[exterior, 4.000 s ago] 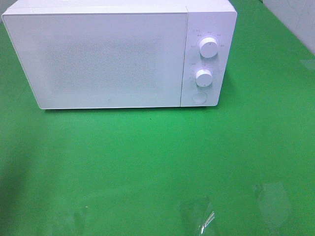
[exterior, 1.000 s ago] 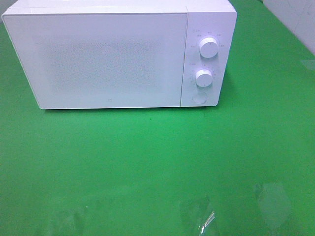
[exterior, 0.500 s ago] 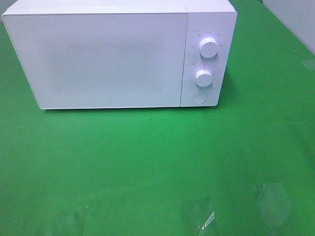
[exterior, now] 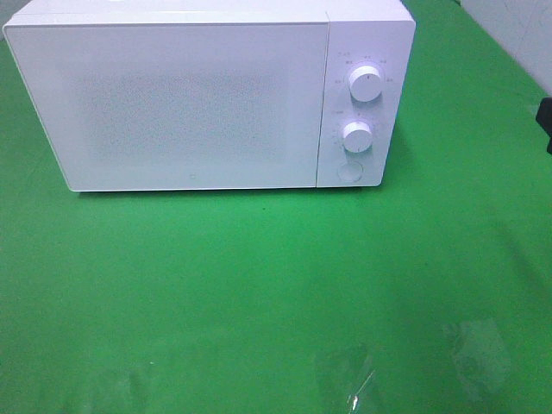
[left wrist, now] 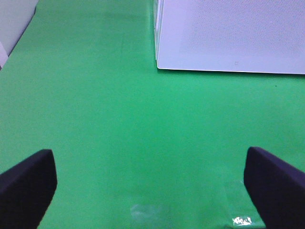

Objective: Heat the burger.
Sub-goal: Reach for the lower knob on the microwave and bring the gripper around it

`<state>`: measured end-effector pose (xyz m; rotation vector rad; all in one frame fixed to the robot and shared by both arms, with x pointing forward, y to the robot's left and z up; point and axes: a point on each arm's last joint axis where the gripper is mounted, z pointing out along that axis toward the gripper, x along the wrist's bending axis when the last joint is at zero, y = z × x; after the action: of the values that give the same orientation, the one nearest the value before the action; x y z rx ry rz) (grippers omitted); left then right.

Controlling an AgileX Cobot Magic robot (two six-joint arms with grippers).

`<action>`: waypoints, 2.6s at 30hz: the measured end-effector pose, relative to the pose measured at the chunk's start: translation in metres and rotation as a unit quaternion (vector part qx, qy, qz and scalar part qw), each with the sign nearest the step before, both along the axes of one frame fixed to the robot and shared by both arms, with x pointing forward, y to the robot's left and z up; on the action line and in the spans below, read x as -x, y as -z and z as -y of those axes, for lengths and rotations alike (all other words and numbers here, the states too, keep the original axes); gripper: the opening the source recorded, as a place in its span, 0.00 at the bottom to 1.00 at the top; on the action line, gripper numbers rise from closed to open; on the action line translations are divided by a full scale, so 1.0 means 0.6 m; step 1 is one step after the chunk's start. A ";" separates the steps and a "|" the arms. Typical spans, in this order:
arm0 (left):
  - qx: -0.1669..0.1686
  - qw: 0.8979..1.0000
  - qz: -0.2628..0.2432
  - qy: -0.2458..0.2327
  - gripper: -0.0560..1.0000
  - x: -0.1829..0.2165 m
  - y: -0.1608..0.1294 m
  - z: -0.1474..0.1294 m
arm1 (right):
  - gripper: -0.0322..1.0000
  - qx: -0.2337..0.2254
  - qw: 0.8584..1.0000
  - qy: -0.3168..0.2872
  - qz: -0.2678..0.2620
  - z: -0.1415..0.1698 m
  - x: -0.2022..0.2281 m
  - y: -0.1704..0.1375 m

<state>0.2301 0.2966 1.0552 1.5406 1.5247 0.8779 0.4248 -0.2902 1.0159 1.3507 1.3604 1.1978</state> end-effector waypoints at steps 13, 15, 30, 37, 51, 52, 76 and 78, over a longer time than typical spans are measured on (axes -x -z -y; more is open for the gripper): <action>0.000 1.000 0.000 0.000 0.99 0.000 0.000 0.000 | 0.76 0.026 1.000 0.004 0.010 -0.023 -0.045 0.040; 0.000 1.000 0.000 0.000 0.99 0.000 0.000 0.000 | 0.76 0.038 0.999 -0.003 0.012 -0.035 -0.049 0.046; 0.000 1.000 0.000 0.000 0.99 0.000 0.000 0.000 | 0.76 0.067 0.996 0.024 0.054 -0.132 -0.040 0.084; 0.000 1.000 0.000 0.000 0.99 0.000 0.000 0.000 | 0.76 0.066 0.996 0.019 0.050 -0.175 -0.023 0.102; 0.000 1.000 0.000 0.000 0.99 0.000 0.000 0.000 | 0.76 0.076 0.997 0.002 0.032 -0.241 -0.049 0.133; 0.000 1.000 0.000 0.000 0.99 0.000 0.000 0.000 | 0.76 0.075 0.997 0.004 0.033 -0.247 -0.055 0.135; 0.000 1.000 0.000 0.000 0.99 0.000 0.000 0.000 | 0.76 0.042 0.997 0.028 0.056 -0.275 -0.167 0.163; 0.000 1.000 0.000 0.000 0.99 0.000 0.000 0.000 | 0.76 0.043 0.997 0.029 0.053 -0.277 -0.171 0.170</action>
<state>0.2302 0.2966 1.0549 1.5413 1.5254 0.8772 0.5277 -0.1241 0.9137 1.2402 1.2760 1.1423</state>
